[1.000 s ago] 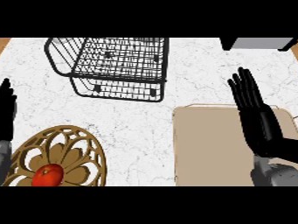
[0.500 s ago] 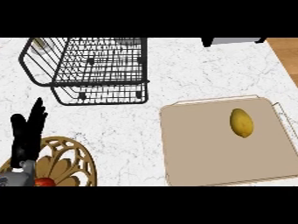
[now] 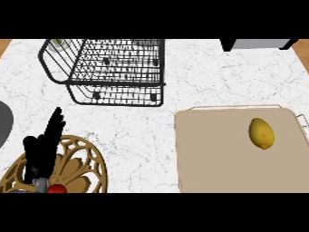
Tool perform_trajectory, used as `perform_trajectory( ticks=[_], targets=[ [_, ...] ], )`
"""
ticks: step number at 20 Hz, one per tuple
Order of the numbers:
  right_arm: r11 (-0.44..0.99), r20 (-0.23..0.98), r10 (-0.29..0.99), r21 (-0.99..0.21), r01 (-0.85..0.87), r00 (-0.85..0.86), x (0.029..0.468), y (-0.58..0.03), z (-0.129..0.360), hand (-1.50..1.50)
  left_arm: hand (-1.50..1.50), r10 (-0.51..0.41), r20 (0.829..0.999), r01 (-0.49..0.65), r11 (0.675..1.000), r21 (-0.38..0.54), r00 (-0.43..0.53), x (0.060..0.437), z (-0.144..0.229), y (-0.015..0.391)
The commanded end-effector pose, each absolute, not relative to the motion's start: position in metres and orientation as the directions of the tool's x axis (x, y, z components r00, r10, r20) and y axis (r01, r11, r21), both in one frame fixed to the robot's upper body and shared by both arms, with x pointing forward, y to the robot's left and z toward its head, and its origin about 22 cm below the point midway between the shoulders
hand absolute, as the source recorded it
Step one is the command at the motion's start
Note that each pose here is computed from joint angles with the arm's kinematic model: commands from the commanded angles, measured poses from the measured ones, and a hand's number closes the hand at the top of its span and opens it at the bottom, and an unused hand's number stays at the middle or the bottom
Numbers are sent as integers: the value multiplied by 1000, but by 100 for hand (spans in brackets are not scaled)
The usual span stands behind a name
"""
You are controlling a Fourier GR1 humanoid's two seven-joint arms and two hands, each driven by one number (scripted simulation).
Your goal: Pick the lemon from the tray and place it in the tiered basket
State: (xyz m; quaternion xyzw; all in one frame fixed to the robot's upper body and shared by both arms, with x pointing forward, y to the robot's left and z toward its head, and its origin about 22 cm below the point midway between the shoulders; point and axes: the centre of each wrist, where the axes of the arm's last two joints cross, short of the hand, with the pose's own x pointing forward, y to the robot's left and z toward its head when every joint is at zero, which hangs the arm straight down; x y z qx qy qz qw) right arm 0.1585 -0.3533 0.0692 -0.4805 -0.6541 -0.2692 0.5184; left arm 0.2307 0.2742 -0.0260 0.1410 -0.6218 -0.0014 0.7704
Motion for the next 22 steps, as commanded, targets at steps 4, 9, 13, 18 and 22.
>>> perform_trajectory(
  ticks=[4,9,13,18,22],
  targets=[
    [521,869,317,-493,697,379,124,-338,60,-150,0,-166,951,-120,972,202,259,222,-36,261],
    [455,695,407,-717,528,593,113,-345,86,-150,0,-170,954,-108,974,201,248,214,-41,254],
    [369,578,404,-812,451,709,119,-335,109,-150,0,-166,959,-98,976,192,230,218,-36,250],
    [305,538,356,-840,449,764,148,-306,138,-150,0,-173,954,-106,973,204,246,219,-39,253],
    [289,460,374,-883,369,806,168,-281,124,-150,0,-177,952,-77,976,202,250,211,-45,244]
  ],
)
